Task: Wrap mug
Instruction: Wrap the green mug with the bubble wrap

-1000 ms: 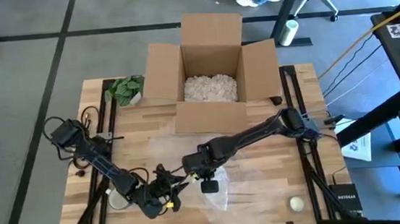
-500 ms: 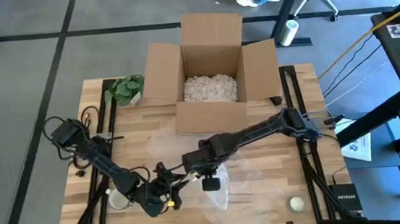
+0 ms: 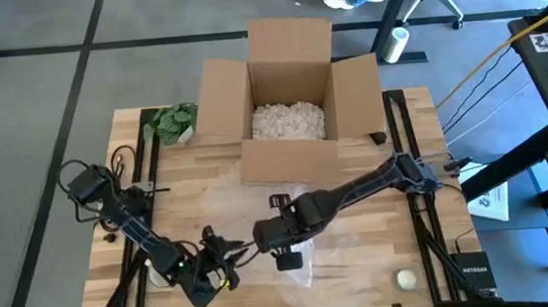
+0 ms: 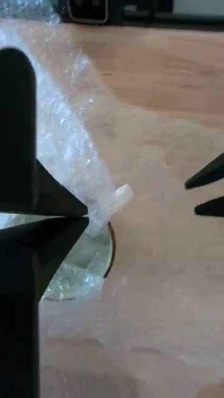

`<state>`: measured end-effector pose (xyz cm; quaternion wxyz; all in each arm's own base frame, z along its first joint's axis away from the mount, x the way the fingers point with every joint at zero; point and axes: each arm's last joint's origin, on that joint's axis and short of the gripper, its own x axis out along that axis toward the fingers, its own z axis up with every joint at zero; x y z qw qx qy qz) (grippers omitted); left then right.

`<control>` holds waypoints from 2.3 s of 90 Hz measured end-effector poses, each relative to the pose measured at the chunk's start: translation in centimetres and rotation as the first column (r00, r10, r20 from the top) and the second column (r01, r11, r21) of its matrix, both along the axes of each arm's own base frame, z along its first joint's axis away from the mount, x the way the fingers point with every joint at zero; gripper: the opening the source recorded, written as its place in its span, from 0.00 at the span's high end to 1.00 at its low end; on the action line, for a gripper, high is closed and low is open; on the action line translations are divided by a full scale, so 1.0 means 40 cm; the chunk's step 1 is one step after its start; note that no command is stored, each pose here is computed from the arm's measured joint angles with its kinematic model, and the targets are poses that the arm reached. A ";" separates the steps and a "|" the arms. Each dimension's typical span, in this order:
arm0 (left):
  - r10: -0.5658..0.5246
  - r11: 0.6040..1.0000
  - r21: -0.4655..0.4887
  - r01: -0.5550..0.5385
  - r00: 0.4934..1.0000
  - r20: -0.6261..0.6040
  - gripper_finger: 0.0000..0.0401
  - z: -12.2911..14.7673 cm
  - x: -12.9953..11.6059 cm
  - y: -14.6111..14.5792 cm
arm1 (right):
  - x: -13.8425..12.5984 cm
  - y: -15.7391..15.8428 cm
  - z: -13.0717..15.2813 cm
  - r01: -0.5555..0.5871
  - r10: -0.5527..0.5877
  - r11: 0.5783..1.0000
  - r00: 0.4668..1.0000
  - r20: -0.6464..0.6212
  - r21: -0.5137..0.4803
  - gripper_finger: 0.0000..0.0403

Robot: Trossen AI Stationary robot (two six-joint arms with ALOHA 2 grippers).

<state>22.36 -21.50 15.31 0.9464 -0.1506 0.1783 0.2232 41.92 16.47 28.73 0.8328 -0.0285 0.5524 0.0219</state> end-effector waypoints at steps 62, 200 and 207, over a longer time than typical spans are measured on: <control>-0.093 0.995 0.040 0.093 0.996 0.005 0.90 0.007 -0.025 -0.038 | -0.349 0.345 0.117 0.289 -0.284 0.957 0.906 0.314 0.030 1.00; -0.333 0.894 0.295 0.336 0.941 -0.064 1.00 -0.040 -0.162 0.304 | -0.718 0.061 -0.349 0.377 -0.615 0.765 0.670 0.417 0.523 1.00; -0.306 0.906 0.291 0.308 0.950 -0.053 1.00 -0.036 -0.158 0.314 | -0.719 0.060 -0.350 0.372 -0.601 0.775 0.681 0.417 0.510 1.00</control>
